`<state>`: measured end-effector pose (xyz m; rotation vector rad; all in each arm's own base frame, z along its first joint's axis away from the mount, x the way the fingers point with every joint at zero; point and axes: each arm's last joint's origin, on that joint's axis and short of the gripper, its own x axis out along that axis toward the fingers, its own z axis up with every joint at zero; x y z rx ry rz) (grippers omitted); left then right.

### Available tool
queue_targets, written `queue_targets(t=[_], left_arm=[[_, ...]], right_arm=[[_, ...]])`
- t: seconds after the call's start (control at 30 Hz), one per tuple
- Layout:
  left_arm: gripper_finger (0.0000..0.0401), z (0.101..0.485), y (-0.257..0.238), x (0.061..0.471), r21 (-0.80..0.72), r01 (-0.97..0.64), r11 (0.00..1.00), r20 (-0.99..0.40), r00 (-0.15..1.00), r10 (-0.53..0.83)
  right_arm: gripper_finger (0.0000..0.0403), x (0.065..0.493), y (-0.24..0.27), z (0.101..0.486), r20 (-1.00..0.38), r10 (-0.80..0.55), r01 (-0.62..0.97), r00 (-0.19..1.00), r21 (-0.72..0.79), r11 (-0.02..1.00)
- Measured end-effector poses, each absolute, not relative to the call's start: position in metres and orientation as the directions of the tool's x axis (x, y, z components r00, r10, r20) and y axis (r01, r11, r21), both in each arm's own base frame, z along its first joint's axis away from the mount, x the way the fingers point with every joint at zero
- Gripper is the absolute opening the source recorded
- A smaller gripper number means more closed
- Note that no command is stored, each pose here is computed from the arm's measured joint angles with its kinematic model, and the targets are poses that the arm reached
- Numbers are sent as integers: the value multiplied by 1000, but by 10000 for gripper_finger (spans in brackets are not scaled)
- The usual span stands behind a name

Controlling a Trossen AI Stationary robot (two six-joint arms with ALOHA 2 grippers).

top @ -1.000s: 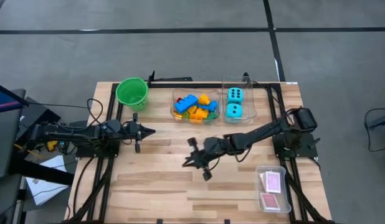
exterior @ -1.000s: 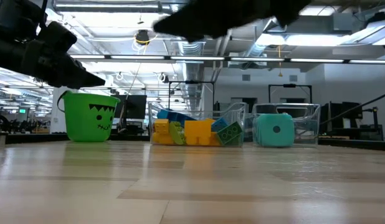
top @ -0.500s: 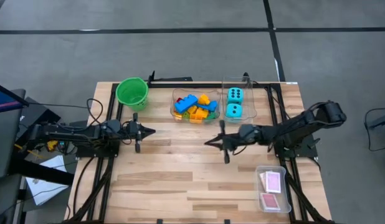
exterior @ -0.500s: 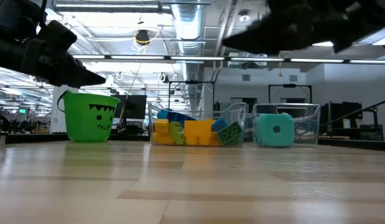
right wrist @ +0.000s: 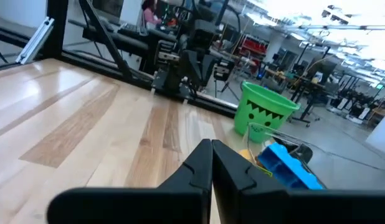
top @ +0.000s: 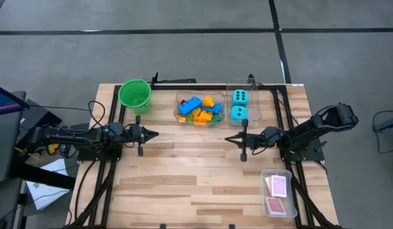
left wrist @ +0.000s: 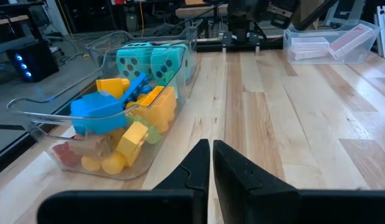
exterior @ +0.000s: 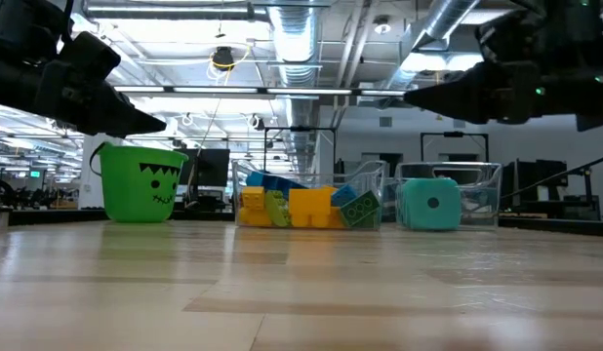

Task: Pick & Place Toys
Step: Return to Home Position

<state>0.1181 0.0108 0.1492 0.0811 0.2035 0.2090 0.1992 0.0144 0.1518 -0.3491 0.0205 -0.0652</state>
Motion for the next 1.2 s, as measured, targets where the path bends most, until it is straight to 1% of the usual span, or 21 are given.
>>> queue_targets(t=[0.27, 0.37, 0.43, 0.63, 1.03, 1.2], left_arm=[[17, 149, 11, 118, 101, -197, 975, -192, 958, 213], [17, 149, 11, 118, 101, -197, 975, -191, 958, 213], [17, 149, 11, 118, 101, -197, 975, -192, 958, 213], [17, 149, 11, 118, 100, -194, 976, -191, 959, 210], [17, 149, 11, 118, 100, -194, 976, -192, 959, 211], [17, 149, 11, 118, 100, -194, 976, -192, 959, 211]], right_arm=[[0, 172, 10, 142, 60, -116, 130, 991, -328, 936], [0, 171, 10, 144, 73, -122, 140, 990, -325, 935], [0, 170, 10, 148, 117, -119, 150, 986, -315, 937], [0, 169, 9, 156, 190, -126, 180, 974, -299, 937], [0, 168, 4, 156, 170, -153, 205, 974, -353, 913], [0, 164, 0, 157, 114, -173, 204, 978, -367, 908]])
